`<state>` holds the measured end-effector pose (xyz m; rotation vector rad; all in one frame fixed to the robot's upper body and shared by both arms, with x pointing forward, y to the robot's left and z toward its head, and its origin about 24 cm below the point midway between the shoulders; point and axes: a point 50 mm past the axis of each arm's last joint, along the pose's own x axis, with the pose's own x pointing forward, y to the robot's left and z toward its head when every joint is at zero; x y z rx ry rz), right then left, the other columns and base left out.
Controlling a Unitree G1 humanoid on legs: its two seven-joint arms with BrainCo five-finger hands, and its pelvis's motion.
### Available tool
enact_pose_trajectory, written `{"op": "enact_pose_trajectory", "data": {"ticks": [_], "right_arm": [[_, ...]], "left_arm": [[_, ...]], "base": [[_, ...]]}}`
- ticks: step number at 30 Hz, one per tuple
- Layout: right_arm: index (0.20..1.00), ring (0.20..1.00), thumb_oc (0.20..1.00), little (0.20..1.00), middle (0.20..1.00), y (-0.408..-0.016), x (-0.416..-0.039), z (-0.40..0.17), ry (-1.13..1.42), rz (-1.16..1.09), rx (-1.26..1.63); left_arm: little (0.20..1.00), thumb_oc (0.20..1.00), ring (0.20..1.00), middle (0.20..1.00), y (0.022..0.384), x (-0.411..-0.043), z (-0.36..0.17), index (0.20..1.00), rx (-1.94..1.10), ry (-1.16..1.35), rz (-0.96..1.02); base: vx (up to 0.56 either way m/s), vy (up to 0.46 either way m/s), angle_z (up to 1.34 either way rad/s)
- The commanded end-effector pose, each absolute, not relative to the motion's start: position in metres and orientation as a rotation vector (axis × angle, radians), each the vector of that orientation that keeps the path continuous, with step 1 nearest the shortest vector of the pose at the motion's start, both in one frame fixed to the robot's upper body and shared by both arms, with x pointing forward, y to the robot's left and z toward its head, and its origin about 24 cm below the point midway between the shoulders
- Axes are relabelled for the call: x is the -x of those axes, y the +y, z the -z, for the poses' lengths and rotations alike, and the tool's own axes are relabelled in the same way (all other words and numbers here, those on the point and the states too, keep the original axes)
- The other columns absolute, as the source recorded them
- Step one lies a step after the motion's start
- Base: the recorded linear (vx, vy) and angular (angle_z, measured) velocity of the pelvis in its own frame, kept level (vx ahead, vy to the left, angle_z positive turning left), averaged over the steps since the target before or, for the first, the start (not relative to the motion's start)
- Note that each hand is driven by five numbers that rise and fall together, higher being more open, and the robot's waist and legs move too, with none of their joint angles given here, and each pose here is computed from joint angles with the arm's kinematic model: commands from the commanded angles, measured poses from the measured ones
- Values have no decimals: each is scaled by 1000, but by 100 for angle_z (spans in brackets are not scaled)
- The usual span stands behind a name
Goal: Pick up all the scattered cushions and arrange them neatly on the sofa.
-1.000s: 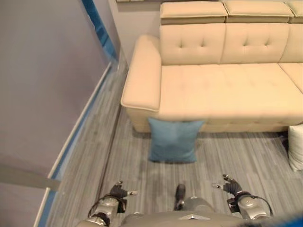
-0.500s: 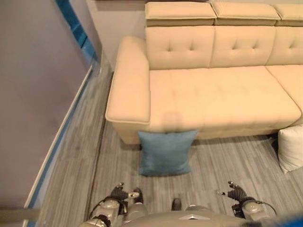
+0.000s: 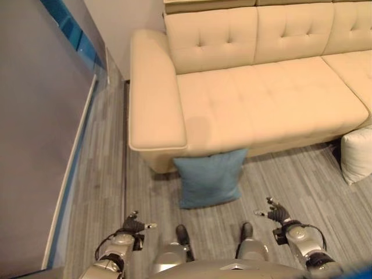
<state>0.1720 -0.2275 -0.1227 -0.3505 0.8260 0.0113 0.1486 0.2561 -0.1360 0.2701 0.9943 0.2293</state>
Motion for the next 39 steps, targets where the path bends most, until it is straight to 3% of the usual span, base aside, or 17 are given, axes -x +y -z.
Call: {"op": "enact_pose_trajectory", "data": {"ticks": [1, 7, 17, 18, 22, 27, 33, 39], "right_arm": [[1000, 1000, 1000, 1000, 1000, -230, -189, 111, 745, -20, 387], [1000, 1000, 1000, 1000, 1000, -237, -191, 107, 733, -3, 402], [1000, 1000, 1000, 1000, 1000, -233, -252, 63, 494, 91, 382], [1000, 1000, 1000, 1000, 1000, -234, -274, 42, 406, 139, 374], [1000, 1000, 1000, 1000, 1000, -233, -307, 4, 259, 182, 394], [1000, 1000, 1000, 1000, 1000, -229, -364, -97, -88, 263, 408], [1000, 1000, 1000, 1000, 1000, -223, -390, -167, -265, 302, 416], [1000, 1000, 1000, 1000, 1000, -232, -396, -199, -323, 343, 436]], "left_arm": [[1000, 1000, 1000, 1000, 257, -167, 127, 1000, -252, 914, -253], [1000, 1000, 1000, 1000, 246, -184, 120, 1000, -225, 842, -242], [1000, 1000, 1000, 1000, 232, -273, 57, 1000, -192, 493, -302], [1000, 1000, 1000, 1000, 229, -296, 35, 1000, -181, 407, -325], [1000, 1000, 1000, 1000, 223, -329, -2, 1000, -167, 283, -349], [1000, 1000, 1000, 1000, 218, -378, -91, 1000, -166, 5, -388], [1000, 1000, 1000, 1000, 220, -402, -159, 1000, -199, -140, -438], [1000, 1000, 1000, 1000, 225, -405, -186, 1000, -169, -201, -479]], "base": [[24, -46, 16], [-28, -99, 11], [-146, -72, 16], [-119, -50, 20], [-127, -45, 10], [-45, -36, 6], [39, -30, -8], [39, -37, -1]]}}
